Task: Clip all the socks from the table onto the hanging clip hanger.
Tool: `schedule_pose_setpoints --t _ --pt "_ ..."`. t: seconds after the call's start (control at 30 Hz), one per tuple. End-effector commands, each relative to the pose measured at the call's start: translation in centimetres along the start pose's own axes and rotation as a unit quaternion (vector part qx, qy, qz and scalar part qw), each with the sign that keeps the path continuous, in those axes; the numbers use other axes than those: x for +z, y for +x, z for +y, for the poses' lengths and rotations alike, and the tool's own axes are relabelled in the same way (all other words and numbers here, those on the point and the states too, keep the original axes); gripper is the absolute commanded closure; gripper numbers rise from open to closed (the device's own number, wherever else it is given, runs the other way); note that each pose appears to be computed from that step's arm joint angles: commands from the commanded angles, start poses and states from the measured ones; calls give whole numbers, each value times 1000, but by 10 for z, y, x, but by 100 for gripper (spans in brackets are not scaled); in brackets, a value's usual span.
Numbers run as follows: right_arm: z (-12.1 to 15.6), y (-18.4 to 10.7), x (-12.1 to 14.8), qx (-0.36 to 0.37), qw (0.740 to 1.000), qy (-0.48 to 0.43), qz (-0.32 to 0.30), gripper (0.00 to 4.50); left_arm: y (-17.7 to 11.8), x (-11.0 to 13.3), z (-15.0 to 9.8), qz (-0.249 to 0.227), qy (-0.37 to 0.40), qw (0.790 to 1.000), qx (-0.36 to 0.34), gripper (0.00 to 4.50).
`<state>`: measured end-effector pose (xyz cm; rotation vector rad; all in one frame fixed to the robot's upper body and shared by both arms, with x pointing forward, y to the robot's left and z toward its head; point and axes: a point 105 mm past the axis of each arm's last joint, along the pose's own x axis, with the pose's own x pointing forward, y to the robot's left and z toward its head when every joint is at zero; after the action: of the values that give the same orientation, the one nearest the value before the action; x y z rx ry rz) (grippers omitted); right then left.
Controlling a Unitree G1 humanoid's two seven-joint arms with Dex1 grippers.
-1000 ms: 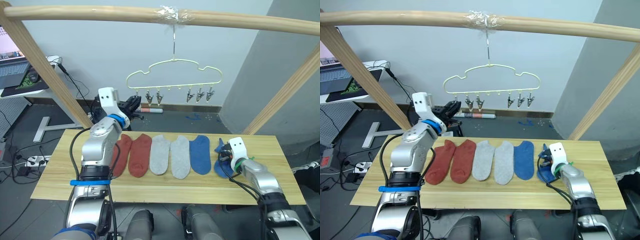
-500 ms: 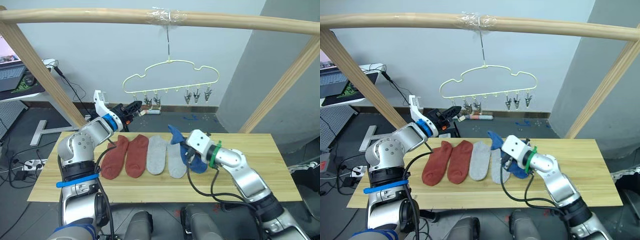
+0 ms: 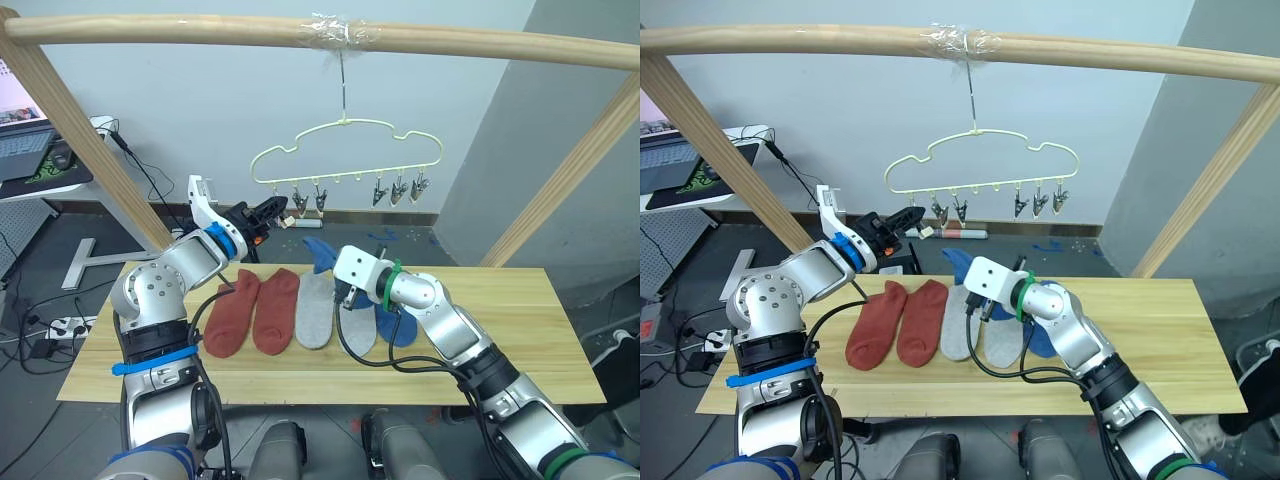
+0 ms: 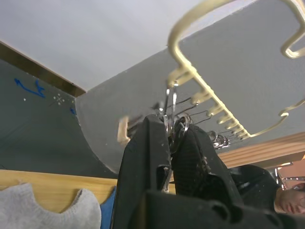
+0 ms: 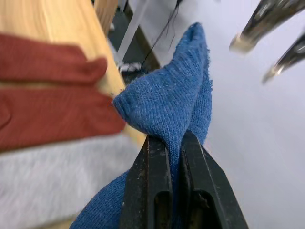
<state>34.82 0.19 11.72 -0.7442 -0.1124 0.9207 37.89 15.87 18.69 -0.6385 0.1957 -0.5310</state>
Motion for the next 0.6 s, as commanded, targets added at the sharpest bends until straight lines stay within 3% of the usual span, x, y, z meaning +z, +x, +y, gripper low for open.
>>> schedule_pose_setpoints --t 0.03,0.6 --pt "-6 1 20 -6 999 -36 -31 447 -3 7 -7 -10 12 1000 -10 425" --pt "-11 8 43 -12 996 -57 -60 447 -3 3 -8 -4 9 1000 -12 425"
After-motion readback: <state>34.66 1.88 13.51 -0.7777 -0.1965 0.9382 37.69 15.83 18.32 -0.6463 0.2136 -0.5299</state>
